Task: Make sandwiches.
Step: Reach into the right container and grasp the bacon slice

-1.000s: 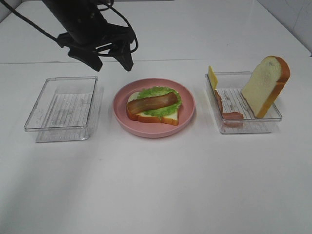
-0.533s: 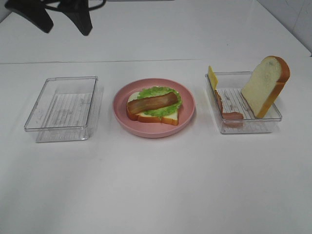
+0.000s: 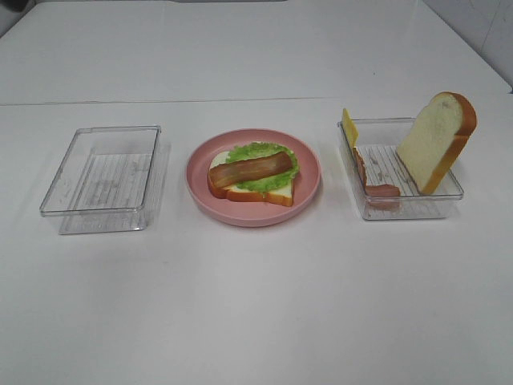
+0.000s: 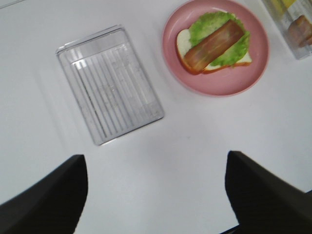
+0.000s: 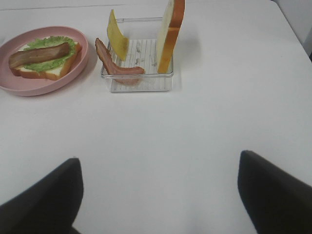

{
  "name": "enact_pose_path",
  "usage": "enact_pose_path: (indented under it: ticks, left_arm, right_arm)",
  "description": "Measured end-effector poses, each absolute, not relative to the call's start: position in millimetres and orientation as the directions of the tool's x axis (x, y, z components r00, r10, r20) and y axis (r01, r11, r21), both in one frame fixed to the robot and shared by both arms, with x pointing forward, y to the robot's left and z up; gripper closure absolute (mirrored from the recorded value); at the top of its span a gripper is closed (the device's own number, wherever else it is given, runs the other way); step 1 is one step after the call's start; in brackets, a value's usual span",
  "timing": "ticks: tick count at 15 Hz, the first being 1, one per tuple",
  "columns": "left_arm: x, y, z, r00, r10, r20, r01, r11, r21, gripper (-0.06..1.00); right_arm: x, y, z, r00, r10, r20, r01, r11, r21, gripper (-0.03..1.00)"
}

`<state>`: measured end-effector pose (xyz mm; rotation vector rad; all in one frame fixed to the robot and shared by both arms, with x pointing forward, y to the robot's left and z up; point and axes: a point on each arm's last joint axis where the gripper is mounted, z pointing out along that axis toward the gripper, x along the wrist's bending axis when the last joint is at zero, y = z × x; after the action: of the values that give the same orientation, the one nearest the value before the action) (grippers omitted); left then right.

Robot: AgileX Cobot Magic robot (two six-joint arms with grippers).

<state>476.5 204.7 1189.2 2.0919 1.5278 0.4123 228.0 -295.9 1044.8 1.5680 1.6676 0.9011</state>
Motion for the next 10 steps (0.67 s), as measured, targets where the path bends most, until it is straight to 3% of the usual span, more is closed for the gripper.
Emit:
enact_pose_path:
  ticks: [6,10]
  left_arm:
    - [373.9,248.1,1165.4,0.316,0.948,-0.034,0.763,-0.233,0.604,0.21]
    - [281.0,285.5,1132.8,0.317,0.947,-0.050,0.651,-0.179,0.738,0.21]
  right_arm:
    - [228.0,-295.9,1044.8,-0.055,0.998,-0.012,0.537,0.040,0.843,0.16]
    - [228.0,-295.9,1044.8,-0.055,0.998,-0.012,0.537,0.040,0.843,0.16]
